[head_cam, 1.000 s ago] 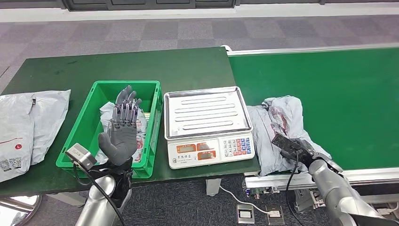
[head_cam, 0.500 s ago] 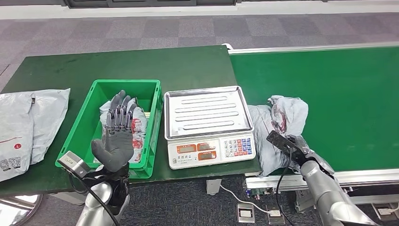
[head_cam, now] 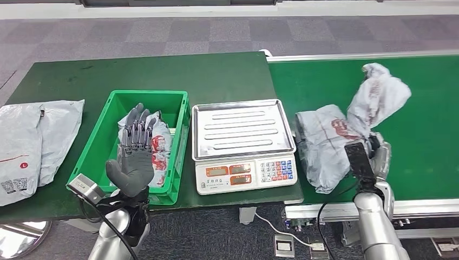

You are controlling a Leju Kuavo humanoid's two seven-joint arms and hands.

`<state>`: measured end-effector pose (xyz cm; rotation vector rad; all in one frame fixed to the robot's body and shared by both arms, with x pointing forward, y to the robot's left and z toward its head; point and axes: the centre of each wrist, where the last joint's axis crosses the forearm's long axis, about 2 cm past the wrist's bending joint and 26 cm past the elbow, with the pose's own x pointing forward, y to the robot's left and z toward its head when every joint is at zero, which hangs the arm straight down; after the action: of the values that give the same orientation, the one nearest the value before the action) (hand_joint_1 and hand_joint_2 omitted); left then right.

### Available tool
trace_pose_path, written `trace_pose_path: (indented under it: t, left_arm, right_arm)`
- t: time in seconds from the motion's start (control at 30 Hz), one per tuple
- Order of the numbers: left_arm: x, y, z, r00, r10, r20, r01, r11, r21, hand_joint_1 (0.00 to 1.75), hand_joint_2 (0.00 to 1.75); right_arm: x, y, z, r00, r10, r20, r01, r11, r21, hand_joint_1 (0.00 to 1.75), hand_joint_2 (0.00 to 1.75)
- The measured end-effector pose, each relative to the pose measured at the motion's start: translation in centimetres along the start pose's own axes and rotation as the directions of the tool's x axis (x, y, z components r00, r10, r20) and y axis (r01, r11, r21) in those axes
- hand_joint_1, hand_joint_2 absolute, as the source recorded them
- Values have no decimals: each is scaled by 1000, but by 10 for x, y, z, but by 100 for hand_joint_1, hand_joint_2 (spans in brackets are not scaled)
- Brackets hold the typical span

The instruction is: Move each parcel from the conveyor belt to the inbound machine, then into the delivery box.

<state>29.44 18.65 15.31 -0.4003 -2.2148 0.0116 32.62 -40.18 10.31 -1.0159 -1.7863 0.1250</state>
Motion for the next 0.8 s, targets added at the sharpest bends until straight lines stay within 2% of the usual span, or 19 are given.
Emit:
trace_pose_path:
  t: [0.13, 0.23, 0.3, 0.4, 0.5, 0.8]
  left_arm:
    - [-1, -2, -5, 1000, 11, 6, -11, 1000, 3, 0, 0]
    - [-1, -3, -10, 1000, 15, 12, -15, 1000, 2, 0, 0]
    - [-2, -3, -13, 1000, 15, 14, -15, 1000, 2, 0, 0]
    - [-2, -3, -16, 1000, 14, 15, -14, 1000, 5, 0, 0]
    - [-3, -4, -18, 1000, 12, 16, -12, 1000, 11, 0, 0]
    - [-4, -4, -19, 1000, 11, 14, -11, 1000, 13, 0, 0]
  right_arm:
    - [18, -23, 2, 990, -23, 142, 64, 954, -294, 175, 175]
    - [52, -49, -7, 964, -23, 265, 158, 853, -498, 175, 175]
    - [77, -65, -13, 940, 4, 340, 204, 794, -572, 175, 175]
    - [109, -81, -16, 905, 59, 421, 245, 737, -630, 175, 175]
    - [128, -90, -16, 883, 84, 461, 278, 698, -660, 175, 175]
    - [147, -100, -14, 863, 90, 498, 329, 648, -687, 175, 175]
